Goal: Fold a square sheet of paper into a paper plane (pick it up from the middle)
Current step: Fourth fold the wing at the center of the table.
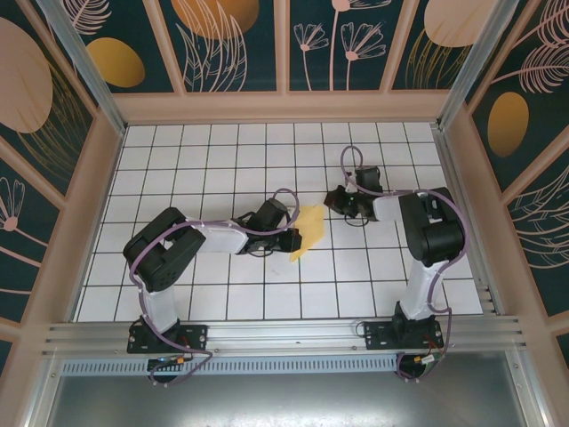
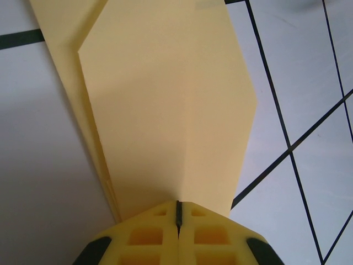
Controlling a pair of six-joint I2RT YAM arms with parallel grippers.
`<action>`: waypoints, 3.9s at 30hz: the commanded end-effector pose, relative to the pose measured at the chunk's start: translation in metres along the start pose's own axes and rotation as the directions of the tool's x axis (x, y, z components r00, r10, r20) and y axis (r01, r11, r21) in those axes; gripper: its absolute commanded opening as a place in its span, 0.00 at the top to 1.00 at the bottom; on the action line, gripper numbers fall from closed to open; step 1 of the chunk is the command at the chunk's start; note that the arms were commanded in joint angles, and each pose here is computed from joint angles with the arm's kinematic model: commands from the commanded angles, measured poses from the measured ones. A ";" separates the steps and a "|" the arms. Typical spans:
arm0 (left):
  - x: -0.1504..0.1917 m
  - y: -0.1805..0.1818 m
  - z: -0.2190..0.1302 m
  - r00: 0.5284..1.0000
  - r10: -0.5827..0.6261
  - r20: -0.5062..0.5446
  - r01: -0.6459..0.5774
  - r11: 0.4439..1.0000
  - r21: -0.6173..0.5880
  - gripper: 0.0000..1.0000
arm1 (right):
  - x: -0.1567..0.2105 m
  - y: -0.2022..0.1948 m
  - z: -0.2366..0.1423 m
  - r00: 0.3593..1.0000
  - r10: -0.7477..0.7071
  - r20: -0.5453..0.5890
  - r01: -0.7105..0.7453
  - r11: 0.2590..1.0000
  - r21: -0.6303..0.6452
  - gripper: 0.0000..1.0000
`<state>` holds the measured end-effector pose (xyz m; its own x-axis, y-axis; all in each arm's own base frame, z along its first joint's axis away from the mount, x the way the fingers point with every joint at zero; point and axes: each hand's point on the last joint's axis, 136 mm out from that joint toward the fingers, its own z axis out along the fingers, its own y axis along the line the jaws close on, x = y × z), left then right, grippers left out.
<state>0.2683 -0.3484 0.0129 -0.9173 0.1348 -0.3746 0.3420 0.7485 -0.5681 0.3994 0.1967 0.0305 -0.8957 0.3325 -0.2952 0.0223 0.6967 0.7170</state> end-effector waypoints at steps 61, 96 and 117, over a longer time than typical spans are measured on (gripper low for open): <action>0.042 -0.017 -0.014 0.984 -0.059 -0.169 0.072 0.995 0.069 0.85 | 0.104 -0.007 0.022 0.985 -0.023 -0.172 0.032 0.998 0.051 1.00; -0.067 -0.029 -0.071 0.980 0.059 0.189 -0.038 0.993 -0.113 0.86 | 0.057 0.061 -0.029 0.989 -0.144 -0.009 0.144 0.989 -0.030 0.90; -0.072 0.007 -0.026 0.992 0.084 0.091 -0.055 0.957 -0.284 0.78 | 0.089 0.013 -0.058 0.997 0.077 -0.003 -0.077 0.996 0.038 0.68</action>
<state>0.3264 -0.3414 0.0588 -0.8669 0.1194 -0.4839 0.3200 0.8776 -0.3568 0.2985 0.1969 0.0479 -0.8950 0.3697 -0.2496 0.0962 0.7063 0.7013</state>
